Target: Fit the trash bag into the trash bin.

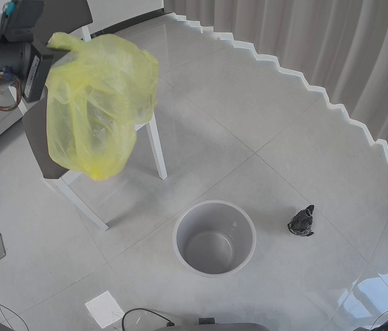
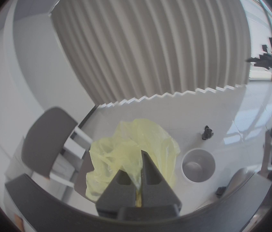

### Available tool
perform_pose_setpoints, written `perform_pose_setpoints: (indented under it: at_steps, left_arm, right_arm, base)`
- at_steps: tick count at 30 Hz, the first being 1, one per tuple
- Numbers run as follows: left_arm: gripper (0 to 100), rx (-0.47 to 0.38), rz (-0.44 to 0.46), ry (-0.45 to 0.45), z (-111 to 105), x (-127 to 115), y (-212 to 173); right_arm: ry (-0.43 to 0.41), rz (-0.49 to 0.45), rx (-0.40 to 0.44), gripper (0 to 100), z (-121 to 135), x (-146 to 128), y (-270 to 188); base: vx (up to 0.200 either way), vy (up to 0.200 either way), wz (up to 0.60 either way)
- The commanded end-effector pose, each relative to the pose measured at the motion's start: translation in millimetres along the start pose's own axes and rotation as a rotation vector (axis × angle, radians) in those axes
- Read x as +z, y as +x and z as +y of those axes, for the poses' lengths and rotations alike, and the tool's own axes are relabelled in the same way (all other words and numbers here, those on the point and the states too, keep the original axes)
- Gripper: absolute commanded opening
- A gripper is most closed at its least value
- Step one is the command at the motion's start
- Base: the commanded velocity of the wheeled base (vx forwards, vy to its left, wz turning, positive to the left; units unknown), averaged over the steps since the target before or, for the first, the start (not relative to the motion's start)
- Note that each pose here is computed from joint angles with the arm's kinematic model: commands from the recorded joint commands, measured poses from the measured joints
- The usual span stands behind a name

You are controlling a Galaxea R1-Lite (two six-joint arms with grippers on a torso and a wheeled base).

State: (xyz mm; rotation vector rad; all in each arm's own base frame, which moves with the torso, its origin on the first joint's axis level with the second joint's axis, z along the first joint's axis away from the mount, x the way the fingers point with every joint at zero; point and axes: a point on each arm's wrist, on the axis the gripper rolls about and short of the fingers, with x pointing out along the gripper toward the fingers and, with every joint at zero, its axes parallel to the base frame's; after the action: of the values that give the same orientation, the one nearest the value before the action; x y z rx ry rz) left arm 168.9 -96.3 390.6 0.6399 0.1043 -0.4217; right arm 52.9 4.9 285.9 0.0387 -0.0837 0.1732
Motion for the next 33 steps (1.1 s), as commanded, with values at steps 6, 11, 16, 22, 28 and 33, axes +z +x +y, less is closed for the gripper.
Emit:
perform_pose_setpoints:
  at_steps: [6,11,16,22,28,33]
  left_arm:
    - [0,-0.06,-0.127,0.322,-27,59,-22]
    - [0,-0.063,-0.129,0.37,-41,65,-26]
    - [0,-0.065,-0.12,0.488,-56,70,-24]
    - [0,-0.053,-0.115,0.591,-69,79,-20]
    - [0,-0.079,-0.128,0.61,-81,82,-19]
    - [0,-0.102,-0.141,0.621,-88,85,-19]
  right_arm:
    - [-0.042,0.163,0.103,100,0,16,111]
    - [-0.027,0.17,0.14,100,0,20,131]
    - [-0.019,0.205,0.166,100,-1,16,158]
    - [-0.006,0.238,0.172,100,-2,10,182]
    - [0.056,0.255,0.227,100,2,9,204]
    - [0.069,0.248,0.278,100,10,12,219]
  base:
    - [0.0,0.0,0.0]
    - [0.0,0.0,0.0]
    - [0.0,0.0,0.0]
    - [0.0,0.0,0.0]
    - [0.0,0.0,0.0]
    - [0.0,0.0,0.0]
